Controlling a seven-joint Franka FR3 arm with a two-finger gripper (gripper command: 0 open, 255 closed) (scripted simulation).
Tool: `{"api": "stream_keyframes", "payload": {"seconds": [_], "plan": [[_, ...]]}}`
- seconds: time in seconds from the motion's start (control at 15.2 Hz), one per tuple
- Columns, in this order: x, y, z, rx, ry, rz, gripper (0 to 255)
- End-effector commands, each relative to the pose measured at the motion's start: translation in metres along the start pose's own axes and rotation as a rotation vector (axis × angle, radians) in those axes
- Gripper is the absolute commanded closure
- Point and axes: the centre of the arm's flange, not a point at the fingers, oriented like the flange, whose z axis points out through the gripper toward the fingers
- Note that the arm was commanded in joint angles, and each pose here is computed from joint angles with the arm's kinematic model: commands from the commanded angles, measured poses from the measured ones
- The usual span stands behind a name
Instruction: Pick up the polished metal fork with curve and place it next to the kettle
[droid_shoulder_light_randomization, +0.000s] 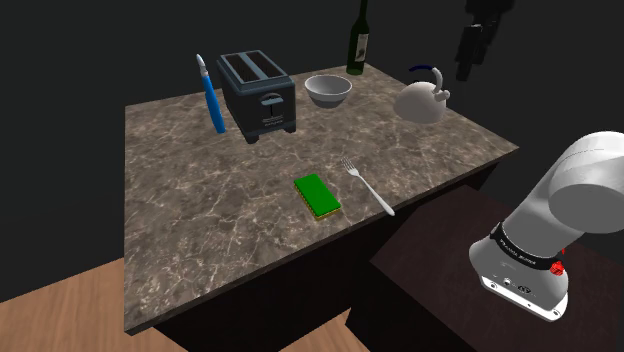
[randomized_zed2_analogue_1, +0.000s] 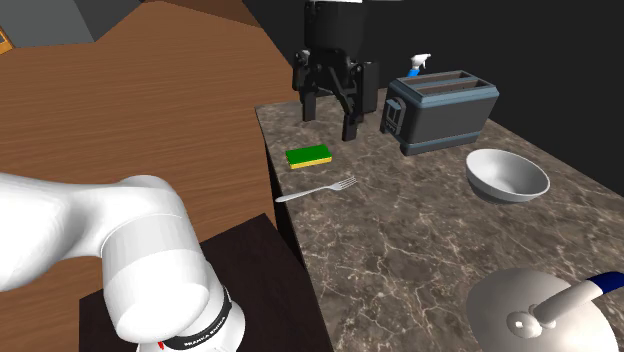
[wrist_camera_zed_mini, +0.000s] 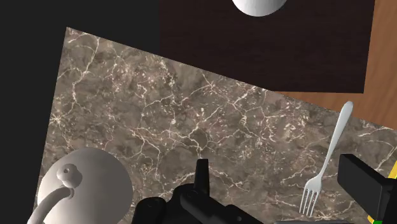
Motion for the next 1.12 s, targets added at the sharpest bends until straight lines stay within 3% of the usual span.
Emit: {"api": "stream_keyframes", "payload": {"seconds": [0.0, 1.06], "plan": [[0.0, 0.0, 0.0, 0.0, 0.0, 0.0, 0], [0.084, -0.093, 0.153, 0.084, 0.113, 0.234, 0]]}}
